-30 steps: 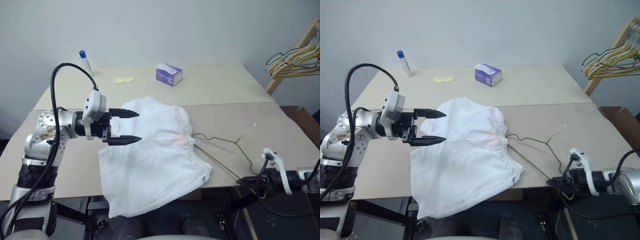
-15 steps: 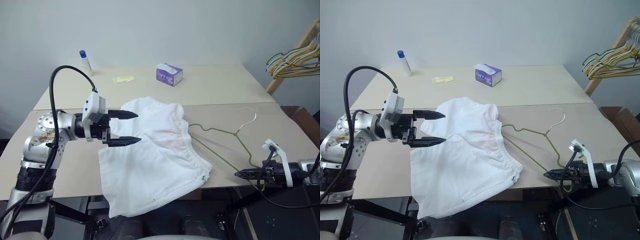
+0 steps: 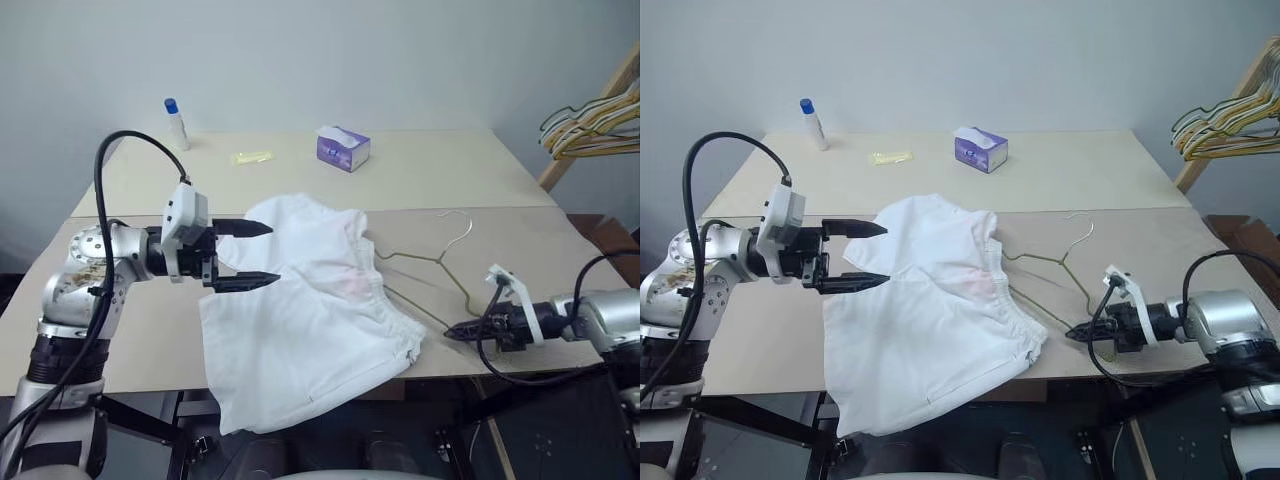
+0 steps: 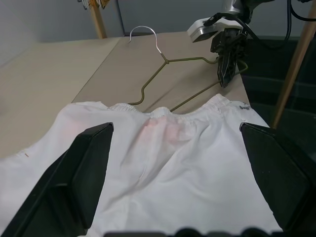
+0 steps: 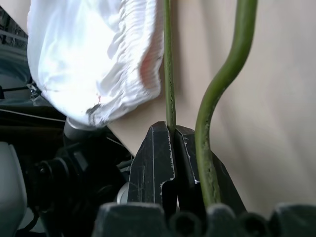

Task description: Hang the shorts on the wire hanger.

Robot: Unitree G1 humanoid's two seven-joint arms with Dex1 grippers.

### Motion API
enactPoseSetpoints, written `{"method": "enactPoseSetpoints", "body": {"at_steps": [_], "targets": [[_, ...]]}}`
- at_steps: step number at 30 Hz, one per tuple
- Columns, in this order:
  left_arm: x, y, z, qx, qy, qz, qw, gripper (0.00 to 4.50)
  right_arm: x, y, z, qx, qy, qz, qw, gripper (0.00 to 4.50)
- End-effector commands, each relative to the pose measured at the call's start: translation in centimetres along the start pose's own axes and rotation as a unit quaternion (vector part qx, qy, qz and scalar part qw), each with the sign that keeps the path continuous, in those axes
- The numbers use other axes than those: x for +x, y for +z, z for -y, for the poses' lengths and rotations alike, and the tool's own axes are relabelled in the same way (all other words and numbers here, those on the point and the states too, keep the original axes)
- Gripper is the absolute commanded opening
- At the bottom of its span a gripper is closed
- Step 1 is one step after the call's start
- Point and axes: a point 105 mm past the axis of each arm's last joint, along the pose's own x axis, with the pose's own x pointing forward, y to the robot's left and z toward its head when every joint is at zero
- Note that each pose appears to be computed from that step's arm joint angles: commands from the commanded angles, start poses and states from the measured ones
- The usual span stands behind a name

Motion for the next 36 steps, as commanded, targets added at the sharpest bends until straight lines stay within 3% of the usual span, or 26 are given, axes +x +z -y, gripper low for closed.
{"method": "enactPoseSetpoints", "body": {"at_steps": [1,6,15,21,36], "targets": [[-0.3,1.1,0.0,0.031,0.007,0.007,0.999,4.45,0.0,2.0,-0.3,-0.031,0.012,0.012,0.999,0.00],[-0.2,1.2,-0.1,0.033,0.010,0.008,0.999,4.45,1.2,2.0,0.2,-0.042,0.020,-0.023,0.999,0.00],[-0.4,1.2,0.1,0.034,0.014,0.009,0.999,4.45,1.8,4.0,0.2,-0.065,0.029,-0.016,0.997,0.00],[-0.3,1.6,-0.2,0.041,0.018,0.013,0.999,4.45,0.5,1.9,-0.5,-0.067,0.059,-0.051,0.995,0.00],[0.0,1.6,-0.5,0.048,0.014,0.014,0.999,4.45,3.1,5.0,0.3,-0.085,0.035,-0.008,0.996,0.00]]}}
